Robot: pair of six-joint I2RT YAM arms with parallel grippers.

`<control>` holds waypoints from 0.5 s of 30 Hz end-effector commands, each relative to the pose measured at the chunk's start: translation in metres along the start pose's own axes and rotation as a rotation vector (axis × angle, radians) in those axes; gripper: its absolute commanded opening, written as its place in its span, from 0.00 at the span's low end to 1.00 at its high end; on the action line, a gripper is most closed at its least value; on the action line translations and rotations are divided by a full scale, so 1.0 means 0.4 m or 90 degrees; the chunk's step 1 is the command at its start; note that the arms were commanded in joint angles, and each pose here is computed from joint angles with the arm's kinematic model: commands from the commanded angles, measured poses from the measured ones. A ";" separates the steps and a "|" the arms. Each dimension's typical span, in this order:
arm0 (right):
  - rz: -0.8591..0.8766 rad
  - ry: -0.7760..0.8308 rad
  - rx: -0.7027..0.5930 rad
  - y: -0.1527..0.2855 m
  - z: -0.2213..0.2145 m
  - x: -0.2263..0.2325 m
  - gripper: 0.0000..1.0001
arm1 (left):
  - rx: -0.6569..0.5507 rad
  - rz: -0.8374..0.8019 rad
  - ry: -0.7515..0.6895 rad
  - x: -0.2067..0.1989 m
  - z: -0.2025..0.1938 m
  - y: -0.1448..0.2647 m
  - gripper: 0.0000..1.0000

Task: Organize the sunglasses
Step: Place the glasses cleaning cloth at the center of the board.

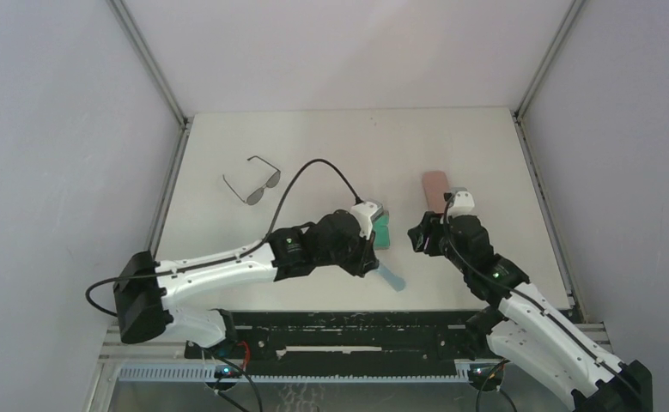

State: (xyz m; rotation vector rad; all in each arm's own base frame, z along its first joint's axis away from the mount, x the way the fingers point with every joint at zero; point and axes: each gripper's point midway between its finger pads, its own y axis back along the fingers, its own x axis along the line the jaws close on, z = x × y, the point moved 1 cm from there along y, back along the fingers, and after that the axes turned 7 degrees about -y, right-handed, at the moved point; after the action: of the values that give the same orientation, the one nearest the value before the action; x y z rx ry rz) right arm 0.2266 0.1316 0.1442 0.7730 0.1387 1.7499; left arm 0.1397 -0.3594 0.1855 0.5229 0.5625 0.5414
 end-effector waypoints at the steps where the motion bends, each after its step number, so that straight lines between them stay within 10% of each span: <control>1: -0.002 -0.021 0.016 -0.010 -0.012 0.003 0.52 | 0.030 0.045 -0.003 0.072 -0.082 -0.064 0.00; 15: -0.023 -0.024 0.086 -0.029 -0.076 -0.004 0.53 | 0.101 0.149 0.046 0.259 -0.298 -0.098 0.00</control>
State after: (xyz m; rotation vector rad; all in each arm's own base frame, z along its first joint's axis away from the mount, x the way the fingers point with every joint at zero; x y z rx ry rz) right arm 0.2225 0.1364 0.1180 0.8567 0.2357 1.7046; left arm 0.1424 -0.2889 0.0343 0.8050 0.6335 0.7044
